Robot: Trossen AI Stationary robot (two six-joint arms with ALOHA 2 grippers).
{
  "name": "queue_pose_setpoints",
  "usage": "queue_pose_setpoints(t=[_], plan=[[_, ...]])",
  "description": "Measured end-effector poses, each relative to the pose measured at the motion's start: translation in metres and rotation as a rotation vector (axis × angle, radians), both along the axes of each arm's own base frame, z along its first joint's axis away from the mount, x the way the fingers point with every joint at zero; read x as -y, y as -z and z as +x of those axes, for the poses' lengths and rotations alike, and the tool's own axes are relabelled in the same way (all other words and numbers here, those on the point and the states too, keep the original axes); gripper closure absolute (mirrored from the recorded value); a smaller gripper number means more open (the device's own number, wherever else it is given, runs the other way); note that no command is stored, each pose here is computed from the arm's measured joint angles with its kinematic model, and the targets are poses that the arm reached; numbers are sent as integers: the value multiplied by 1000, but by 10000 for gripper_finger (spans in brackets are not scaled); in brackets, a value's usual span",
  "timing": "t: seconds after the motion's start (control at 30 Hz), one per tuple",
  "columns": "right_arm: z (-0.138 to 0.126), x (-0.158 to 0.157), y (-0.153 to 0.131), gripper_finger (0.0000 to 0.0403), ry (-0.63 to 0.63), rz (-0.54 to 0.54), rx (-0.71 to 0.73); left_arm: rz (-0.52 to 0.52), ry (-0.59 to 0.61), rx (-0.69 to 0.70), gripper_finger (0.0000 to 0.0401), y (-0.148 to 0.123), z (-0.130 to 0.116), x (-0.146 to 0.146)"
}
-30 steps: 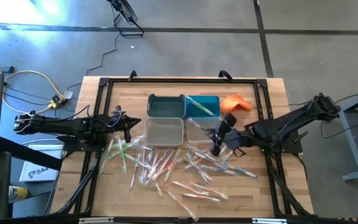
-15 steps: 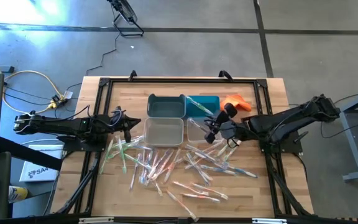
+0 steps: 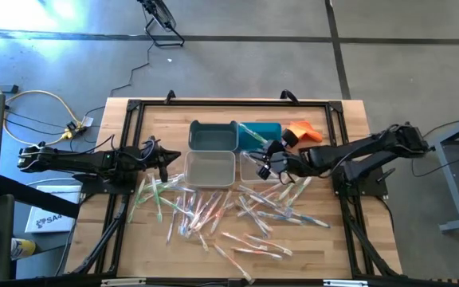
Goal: Pick & Place Toothbrushes
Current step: Put the blue toothbrush into the dark blue bin
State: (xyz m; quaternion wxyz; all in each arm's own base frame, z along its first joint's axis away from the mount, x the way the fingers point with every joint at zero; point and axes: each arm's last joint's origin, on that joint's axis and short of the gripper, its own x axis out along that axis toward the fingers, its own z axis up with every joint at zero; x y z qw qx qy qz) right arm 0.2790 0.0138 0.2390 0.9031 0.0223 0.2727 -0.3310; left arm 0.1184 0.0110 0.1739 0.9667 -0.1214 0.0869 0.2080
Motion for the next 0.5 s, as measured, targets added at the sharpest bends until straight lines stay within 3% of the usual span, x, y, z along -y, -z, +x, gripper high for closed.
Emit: queue_pose_setpoints(t=[0.27, 0.5], plan=[[7, 5, 9, 333, 2, -1, -23, 1, 0, 15, 401, -1, 0, 0], [13, 9, 3, 333, 6, -8, 56, -27, -6, 20, 401, -1, 0, 0]])
